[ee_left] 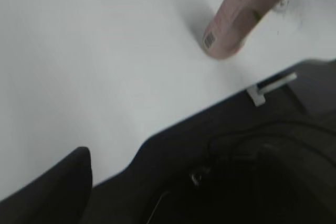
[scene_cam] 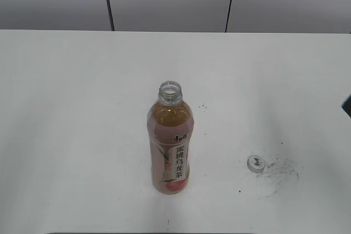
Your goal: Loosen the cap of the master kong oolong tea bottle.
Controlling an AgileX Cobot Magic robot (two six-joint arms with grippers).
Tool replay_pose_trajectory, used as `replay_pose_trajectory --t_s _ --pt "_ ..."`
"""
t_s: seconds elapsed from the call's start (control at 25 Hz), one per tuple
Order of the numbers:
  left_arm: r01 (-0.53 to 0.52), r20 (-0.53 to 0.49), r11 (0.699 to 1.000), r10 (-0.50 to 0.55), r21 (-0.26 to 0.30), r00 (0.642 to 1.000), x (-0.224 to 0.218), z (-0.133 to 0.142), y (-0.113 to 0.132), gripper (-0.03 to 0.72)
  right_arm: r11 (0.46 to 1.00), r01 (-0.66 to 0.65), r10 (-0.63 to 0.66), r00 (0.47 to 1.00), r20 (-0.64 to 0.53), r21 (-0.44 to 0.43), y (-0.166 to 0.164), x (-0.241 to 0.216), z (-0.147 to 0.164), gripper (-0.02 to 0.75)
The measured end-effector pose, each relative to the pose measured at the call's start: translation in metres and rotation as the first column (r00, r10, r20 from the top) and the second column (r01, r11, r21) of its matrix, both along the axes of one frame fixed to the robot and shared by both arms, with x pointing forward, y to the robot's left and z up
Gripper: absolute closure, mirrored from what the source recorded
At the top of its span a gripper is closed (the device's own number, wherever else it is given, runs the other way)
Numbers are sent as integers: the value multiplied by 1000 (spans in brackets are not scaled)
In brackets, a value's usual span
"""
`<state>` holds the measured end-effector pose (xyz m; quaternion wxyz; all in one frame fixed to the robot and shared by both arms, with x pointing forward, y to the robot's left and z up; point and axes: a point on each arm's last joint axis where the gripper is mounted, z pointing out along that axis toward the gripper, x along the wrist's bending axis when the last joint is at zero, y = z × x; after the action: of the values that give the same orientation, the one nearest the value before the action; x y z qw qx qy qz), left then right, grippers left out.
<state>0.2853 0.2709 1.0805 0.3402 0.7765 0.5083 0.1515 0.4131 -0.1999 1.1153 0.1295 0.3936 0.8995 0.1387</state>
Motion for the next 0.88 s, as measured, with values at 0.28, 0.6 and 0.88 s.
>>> replay_pose_trajectory --t_s 0.28,0.6,0.88 --pt "36 29 999 -36 -1 999 -28 -2 13 125 994 85 -88 996 34 69 -38 -63 -18 164" --pt "16 234 999 -6 -39 972 -40 6 26 125 965 89 -134 975 174 247 -75 -133 -36 164" --pt "19 293 997 3 -72 956 -29 -1 20 125 931 37 -149 947 284 364 -93 -169 -58 164"
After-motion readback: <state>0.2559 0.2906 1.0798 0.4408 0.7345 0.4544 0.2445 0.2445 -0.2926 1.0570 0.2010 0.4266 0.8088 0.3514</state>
